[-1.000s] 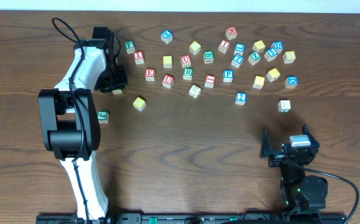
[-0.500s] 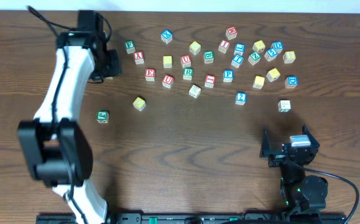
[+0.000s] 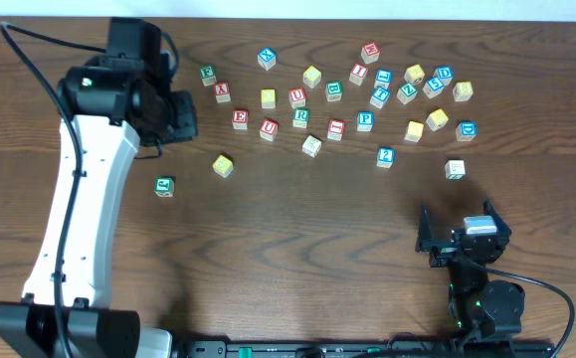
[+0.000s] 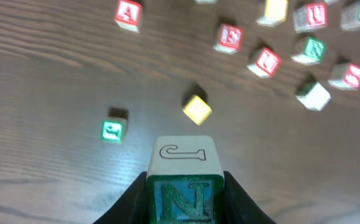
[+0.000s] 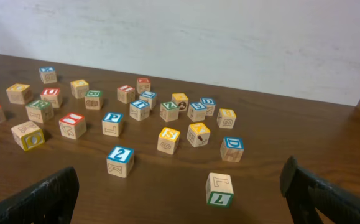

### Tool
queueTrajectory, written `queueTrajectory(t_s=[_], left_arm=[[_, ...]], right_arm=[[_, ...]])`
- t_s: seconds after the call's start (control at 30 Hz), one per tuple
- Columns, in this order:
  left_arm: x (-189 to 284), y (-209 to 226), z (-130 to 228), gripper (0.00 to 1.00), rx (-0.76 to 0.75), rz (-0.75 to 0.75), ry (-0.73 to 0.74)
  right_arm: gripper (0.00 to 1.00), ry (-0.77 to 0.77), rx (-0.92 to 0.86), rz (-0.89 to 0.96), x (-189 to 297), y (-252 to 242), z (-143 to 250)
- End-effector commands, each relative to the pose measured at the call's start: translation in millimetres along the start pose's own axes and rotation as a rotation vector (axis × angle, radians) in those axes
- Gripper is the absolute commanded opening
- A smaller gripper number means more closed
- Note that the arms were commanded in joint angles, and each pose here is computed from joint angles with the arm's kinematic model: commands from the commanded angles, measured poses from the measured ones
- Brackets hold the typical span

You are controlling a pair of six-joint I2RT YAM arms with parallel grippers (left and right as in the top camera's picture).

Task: Spell out NEURIPS
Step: 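Carry the N block toward the open table area near the yellow block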

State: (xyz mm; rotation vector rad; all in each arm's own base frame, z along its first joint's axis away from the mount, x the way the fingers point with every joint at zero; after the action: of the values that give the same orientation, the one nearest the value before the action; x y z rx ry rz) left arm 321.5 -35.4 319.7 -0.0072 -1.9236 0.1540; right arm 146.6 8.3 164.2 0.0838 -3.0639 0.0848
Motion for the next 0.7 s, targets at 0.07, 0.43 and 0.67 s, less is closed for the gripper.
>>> queueTrajectory(t_s=[0.07, 0.43, 0.67], left_arm=[[-7, -15, 19, 0.19, -0.047, 0.010, 0.075], [-42, -43, 70, 0.12, -0.075, 0.029, 0.072], [-56, -47, 112, 0.12, -0.033, 0.042, 0.002]], right_arm=[[0.99, 0.003, -0.015, 0.009, 0, -1, 1], [0.99, 0.003, -0.015, 0.009, 0, -1, 1], [0.99, 0.003, -0.016, 0.009, 0, -1, 1]])
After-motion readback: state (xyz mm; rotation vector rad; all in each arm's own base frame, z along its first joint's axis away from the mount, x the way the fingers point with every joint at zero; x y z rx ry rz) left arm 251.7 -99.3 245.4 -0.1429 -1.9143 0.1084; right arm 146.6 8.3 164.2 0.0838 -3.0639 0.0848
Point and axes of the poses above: each gripper's point midway between its finger pads, its own x axis back along the fingers, its own y axis along the line the jaws close on, z = x × y, the point moved 10 cm from there along x, back along the fingers, and after that the axes turned 3 degrees about -x, right-handed, at the moved point
